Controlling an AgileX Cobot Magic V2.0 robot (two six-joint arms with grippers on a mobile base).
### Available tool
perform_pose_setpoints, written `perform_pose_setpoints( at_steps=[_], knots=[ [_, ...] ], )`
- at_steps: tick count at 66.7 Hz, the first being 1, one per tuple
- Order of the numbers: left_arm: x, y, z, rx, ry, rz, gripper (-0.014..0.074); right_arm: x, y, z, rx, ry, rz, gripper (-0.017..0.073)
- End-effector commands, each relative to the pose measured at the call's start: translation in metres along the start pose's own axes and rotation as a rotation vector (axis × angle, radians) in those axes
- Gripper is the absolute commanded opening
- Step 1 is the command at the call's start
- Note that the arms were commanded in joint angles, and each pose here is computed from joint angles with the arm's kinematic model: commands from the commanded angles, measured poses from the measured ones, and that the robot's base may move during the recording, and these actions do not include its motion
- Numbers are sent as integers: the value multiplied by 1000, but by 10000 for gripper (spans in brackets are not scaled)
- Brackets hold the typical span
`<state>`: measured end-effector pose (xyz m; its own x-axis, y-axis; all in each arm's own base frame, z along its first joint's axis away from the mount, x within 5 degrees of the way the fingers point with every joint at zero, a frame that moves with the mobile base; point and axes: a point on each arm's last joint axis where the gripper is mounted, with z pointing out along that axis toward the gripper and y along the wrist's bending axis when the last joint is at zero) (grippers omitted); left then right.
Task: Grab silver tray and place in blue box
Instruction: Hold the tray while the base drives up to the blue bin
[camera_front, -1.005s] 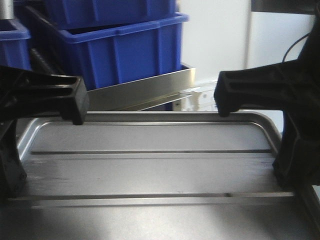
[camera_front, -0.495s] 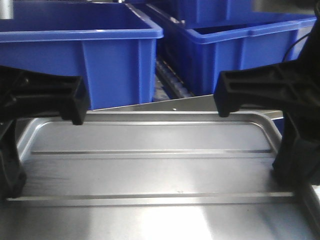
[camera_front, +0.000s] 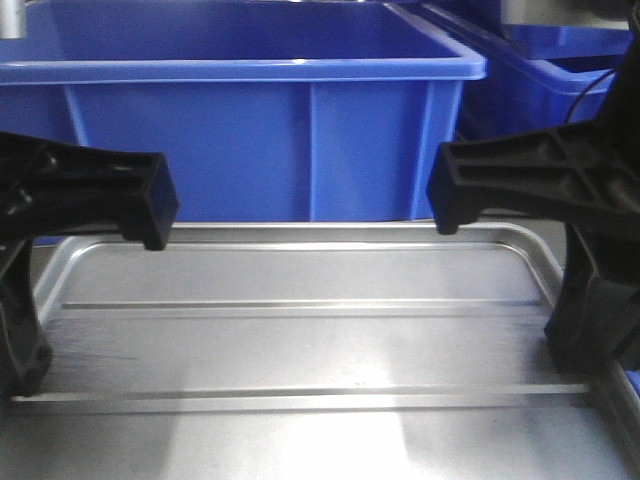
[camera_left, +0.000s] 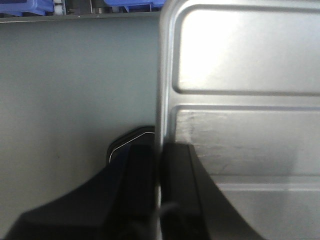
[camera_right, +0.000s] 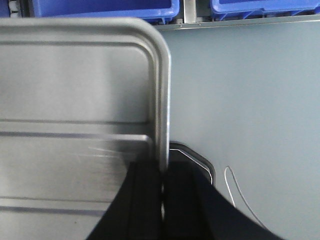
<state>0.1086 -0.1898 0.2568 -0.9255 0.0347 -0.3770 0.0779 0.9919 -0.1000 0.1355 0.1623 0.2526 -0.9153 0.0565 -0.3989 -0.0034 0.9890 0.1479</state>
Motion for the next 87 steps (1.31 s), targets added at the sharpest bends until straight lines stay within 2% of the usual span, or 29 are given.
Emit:
perform_pose_setpoints(
  at_steps=[1,87],
  knots=[
    [-6,-1,-12,41,-45,-6,-8,-8,2,-11,-43,-61,-12,60],
    [-6,-1,-12,41,-45,-6,-8,-8,2,-11,-43,-61,-12,60]
  ],
)
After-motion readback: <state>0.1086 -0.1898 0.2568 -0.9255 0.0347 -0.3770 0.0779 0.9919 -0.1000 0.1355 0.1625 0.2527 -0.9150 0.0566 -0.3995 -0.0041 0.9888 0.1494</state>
